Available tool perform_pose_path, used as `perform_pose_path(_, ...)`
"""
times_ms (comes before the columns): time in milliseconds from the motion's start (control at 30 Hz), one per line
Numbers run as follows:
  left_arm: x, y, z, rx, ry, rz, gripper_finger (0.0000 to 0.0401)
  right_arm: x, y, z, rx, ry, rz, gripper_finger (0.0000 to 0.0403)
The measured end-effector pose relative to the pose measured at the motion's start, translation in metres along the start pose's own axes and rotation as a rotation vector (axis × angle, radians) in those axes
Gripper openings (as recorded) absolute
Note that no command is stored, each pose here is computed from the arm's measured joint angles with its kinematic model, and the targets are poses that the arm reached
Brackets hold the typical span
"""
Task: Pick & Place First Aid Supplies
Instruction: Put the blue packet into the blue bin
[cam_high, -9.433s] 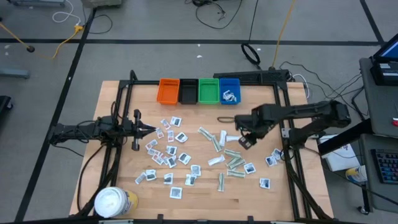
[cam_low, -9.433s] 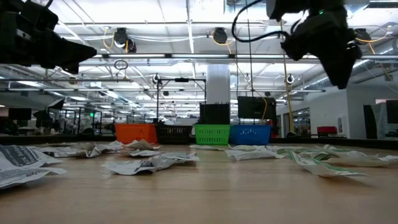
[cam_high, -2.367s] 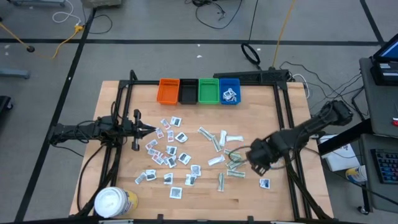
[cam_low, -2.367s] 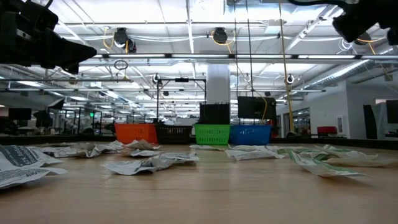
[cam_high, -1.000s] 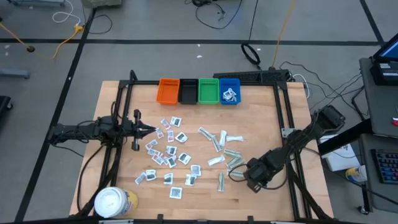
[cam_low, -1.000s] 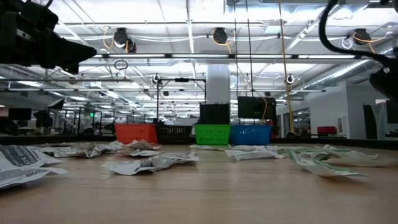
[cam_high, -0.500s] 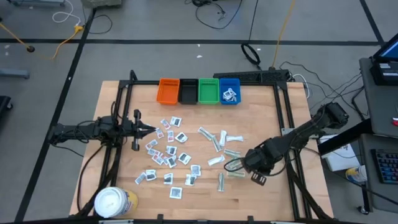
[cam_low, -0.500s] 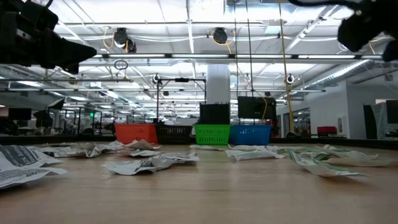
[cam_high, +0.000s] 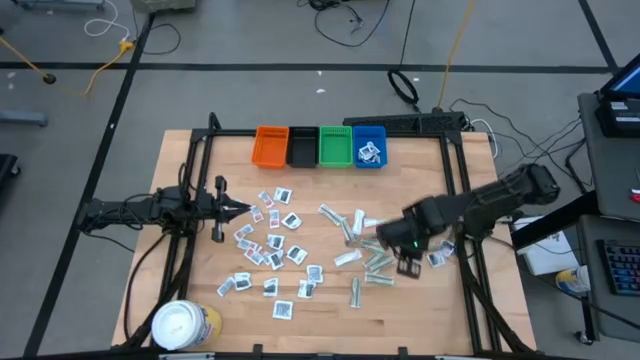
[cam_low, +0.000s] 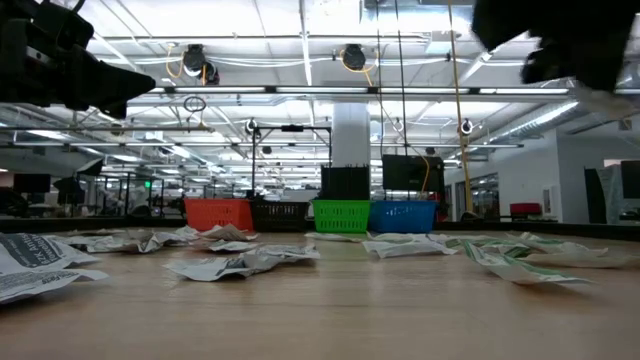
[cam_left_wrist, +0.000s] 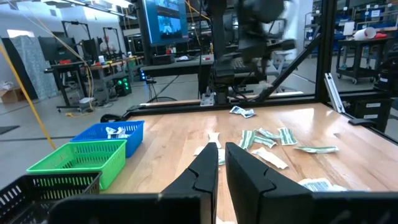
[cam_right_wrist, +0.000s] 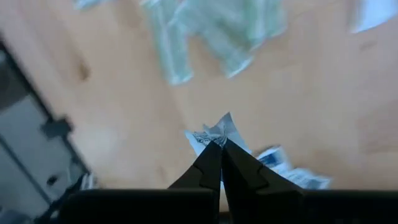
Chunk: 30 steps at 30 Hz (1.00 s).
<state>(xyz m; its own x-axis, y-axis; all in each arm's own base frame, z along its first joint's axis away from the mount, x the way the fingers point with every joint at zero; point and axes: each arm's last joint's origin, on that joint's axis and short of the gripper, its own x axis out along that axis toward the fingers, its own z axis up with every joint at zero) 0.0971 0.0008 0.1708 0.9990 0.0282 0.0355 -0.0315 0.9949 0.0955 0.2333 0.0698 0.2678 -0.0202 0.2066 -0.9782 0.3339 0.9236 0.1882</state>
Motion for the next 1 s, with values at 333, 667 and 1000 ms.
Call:
perform_pose_path(333, 0.000, 0.000, 0.000, 0.000, 0.000, 0.000, 0.0037, -0.023, -0.093, 0.041, 0.223, -0.115, -0.068, 0.0000)
perform_pose_path(667, 0.000, 0.000, 0.000, 0.000, 0.000, 0.000, 0.0037, -0.041, -0.189, 0.039, 0.574, -0.161, -0.086, 0.0000)
perform_pose_path(1000, 0.000, 0.000, 0.000, 0.000, 0.000, 0.000, 0.0037, -0.046, -0.237, 0.043, 0.665, -0.150, -0.077, 0.0000)
